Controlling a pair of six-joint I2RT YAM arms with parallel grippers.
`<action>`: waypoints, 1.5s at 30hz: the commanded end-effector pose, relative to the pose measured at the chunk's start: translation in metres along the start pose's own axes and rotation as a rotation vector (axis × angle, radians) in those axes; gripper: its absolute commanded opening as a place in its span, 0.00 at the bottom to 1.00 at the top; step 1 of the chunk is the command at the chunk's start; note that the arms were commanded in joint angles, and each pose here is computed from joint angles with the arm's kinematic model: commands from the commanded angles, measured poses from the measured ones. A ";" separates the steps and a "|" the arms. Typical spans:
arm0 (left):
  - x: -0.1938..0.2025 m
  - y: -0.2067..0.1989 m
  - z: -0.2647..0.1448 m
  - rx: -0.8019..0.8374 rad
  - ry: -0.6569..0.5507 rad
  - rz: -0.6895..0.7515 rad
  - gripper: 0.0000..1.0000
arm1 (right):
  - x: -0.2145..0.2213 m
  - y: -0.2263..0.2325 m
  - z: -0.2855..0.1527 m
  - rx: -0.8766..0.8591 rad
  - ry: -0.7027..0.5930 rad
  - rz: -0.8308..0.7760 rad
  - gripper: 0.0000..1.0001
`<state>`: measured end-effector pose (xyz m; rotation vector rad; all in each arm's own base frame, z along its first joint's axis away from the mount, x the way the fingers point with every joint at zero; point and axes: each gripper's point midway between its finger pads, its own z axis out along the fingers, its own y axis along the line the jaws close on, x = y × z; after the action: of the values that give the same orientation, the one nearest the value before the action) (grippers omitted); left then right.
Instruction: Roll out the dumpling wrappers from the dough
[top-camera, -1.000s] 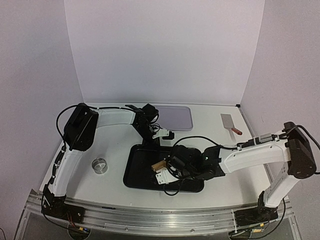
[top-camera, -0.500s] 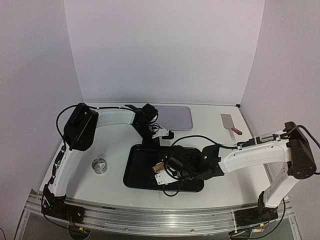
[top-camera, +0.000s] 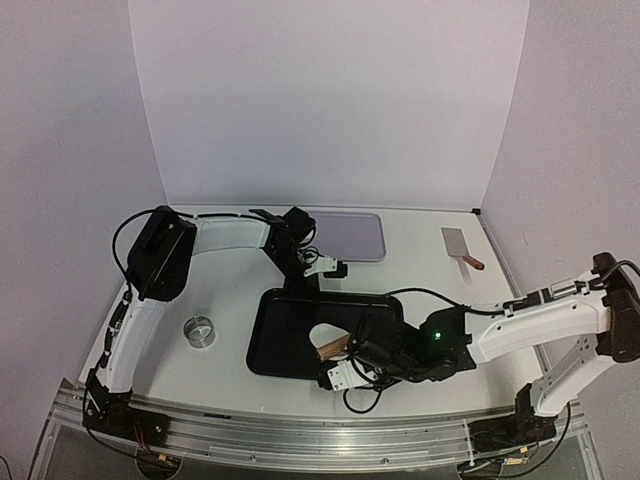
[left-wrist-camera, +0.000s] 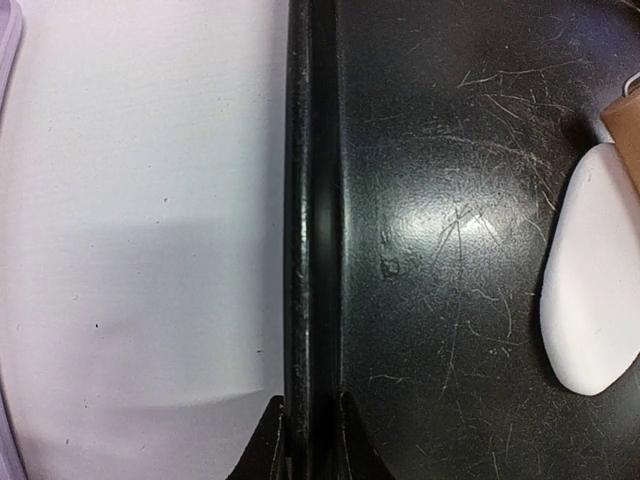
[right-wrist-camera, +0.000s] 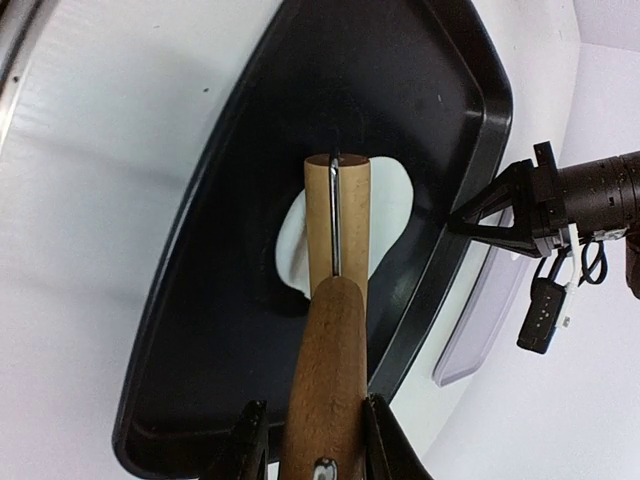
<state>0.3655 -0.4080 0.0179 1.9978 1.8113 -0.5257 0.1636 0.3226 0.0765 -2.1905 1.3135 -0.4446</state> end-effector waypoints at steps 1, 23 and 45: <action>0.050 0.016 0.017 -0.061 0.143 -0.027 0.00 | 0.070 0.141 -0.006 -0.569 0.203 -0.209 0.00; 0.052 0.017 0.014 -0.069 0.146 -0.023 0.00 | 0.067 0.151 -0.013 -0.577 0.229 -0.219 0.00; 0.051 0.017 0.013 -0.068 0.142 -0.026 0.00 | 0.068 0.152 -0.031 -0.539 0.272 -0.158 0.00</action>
<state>0.3705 -0.4025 0.0173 1.9814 1.8304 -0.5250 0.1299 0.3089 0.0731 -2.2155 1.3709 -0.4664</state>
